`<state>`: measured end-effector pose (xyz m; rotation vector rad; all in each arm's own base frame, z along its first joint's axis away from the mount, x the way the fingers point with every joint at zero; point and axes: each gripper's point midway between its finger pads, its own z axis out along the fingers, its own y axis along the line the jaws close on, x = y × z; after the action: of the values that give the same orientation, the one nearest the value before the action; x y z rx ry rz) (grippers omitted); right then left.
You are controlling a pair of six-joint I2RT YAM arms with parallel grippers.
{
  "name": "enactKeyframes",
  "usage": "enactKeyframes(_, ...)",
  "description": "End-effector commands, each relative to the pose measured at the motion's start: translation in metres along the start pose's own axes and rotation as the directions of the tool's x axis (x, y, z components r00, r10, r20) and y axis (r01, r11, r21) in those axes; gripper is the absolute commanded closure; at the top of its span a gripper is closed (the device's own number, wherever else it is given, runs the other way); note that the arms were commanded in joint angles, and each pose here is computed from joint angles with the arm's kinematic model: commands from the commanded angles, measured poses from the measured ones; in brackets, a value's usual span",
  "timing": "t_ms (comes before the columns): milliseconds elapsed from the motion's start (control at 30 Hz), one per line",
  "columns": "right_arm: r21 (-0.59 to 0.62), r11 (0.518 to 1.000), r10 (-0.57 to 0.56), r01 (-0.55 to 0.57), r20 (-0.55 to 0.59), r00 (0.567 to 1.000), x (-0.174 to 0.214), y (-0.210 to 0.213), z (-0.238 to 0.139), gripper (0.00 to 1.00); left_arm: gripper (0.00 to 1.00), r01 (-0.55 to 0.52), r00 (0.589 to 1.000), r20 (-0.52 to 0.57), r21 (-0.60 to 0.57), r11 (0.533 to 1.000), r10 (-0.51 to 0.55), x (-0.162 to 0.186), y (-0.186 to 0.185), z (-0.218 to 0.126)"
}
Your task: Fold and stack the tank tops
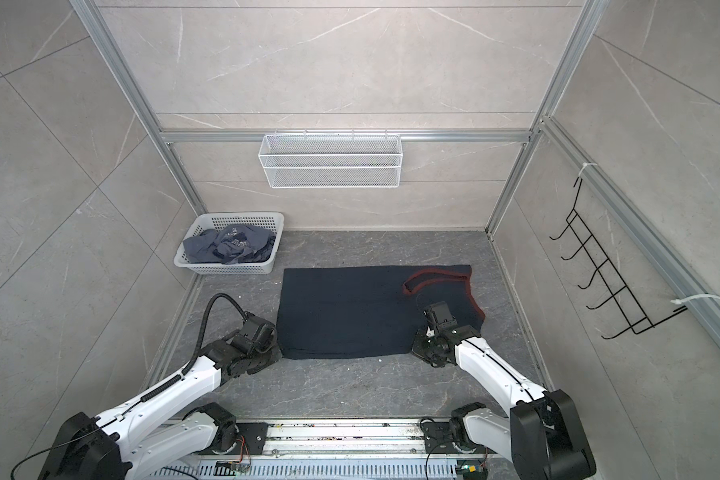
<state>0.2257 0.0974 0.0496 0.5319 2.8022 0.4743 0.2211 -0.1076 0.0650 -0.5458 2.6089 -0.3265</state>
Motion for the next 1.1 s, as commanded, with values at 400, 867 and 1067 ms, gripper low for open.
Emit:
enactKeyframes(400, 0.069, 0.991, -0.127, 0.115, 0.209, 0.970, -0.126, 0.069, -0.021, 1.00, 1.00, -0.044, 0.985, 0.168, -0.038, 0.998, 0.049, -0.109, -0.066, 0.006)
enactKeyframes(867, 0.125, 0.982, -0.167, 0.142, 0.221, 0.961, -0.197, 0.094, 0.013, 1.00, 1.00, 0.001, 0.975, 0.222, -0.113, 0.994, 0.025, -0.191, -0.078, 0.045)
enactKeyframes(1067, 0.130, 0.982, -0.162, 0.137, 0.208, 0.965, -0.209, 0.095, 0.027, 1.00, 1.00, -0.011, 0.985, 0.168, -0.124, 0.992, 0.032, -0.199, -0.085, 0.073)
